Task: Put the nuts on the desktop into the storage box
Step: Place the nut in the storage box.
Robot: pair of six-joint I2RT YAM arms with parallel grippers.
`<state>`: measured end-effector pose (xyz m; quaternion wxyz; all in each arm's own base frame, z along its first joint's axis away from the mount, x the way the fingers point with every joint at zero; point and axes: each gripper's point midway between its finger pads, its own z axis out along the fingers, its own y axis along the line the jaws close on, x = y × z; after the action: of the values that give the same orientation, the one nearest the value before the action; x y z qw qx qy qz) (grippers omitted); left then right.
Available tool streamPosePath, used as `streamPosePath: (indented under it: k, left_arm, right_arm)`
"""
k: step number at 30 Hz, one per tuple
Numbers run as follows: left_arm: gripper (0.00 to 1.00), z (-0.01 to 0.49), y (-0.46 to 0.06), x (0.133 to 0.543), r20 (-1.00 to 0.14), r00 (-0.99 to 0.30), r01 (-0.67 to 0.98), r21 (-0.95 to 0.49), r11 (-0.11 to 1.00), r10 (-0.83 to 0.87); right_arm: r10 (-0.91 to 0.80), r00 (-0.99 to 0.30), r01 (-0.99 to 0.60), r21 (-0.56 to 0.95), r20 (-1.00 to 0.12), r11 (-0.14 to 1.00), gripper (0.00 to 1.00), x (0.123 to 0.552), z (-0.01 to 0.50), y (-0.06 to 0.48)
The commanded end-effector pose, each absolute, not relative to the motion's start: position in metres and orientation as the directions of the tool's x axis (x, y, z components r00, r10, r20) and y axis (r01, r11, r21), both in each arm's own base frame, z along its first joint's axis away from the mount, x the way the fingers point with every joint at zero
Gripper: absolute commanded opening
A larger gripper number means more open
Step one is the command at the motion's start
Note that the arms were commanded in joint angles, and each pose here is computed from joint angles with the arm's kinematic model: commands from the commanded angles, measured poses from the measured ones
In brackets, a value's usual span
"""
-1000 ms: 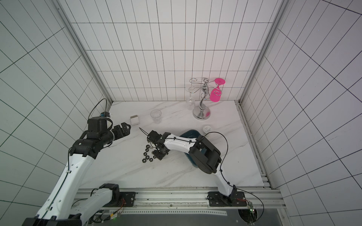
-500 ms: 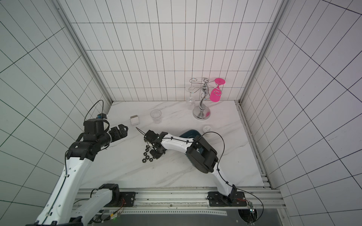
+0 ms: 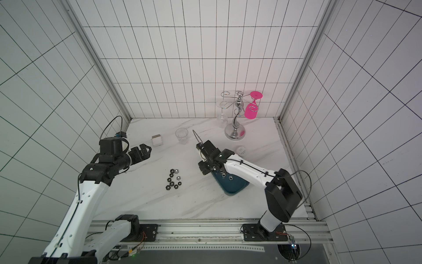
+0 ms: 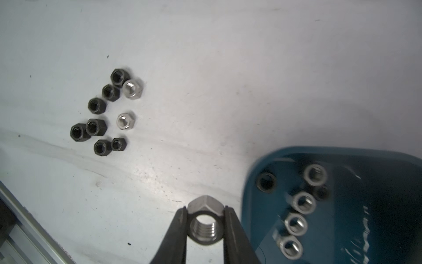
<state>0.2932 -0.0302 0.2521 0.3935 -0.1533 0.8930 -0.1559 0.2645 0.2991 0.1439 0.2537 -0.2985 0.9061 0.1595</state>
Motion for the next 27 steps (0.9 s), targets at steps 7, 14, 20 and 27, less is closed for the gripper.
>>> streamPosePath:
  k: [7, 14, 20, 27]
  left_arm:
    - [0.98, 0.253, -0.041, 0.308, -0.634, -0.637, -0.127, -0.475, 0.87, -0.439]
    - [0.98, 0.259, -0.039, 0.306, -0.65, -0.626, -0.126, -0.462, 0.878, -0.432]
    - [0.98, 0.259, -0.039, 0.306, -0.65, -0.625, -0.127, -0.462, 0.878, -0.433]
    - [0.98, 0.258, -0.039, 0.304, -0.647, -0.623, -0.13, -0.469, 0.874, -0.44]
  right_arm:
    - [-0.235, -0.875, -0.32, 0.143, -0.423, 0.936, 0.16, 0.306, 0.105, 0.188]
    - [-0.237, -0.925, -0.282, 0.12, -0.295, 0.952, 0.17, 0.313, 0.067, 0.172]
    - [-0.245, -0.929, -0.291, 0.142, -0.277, 0.946, 0.18, 0.31, 0.052, 0.177]
    - [-0.288, -0.928, -0.324, 0.129, -0.237, 0.937, 0.21, 0.3, 0.038, 0.183]
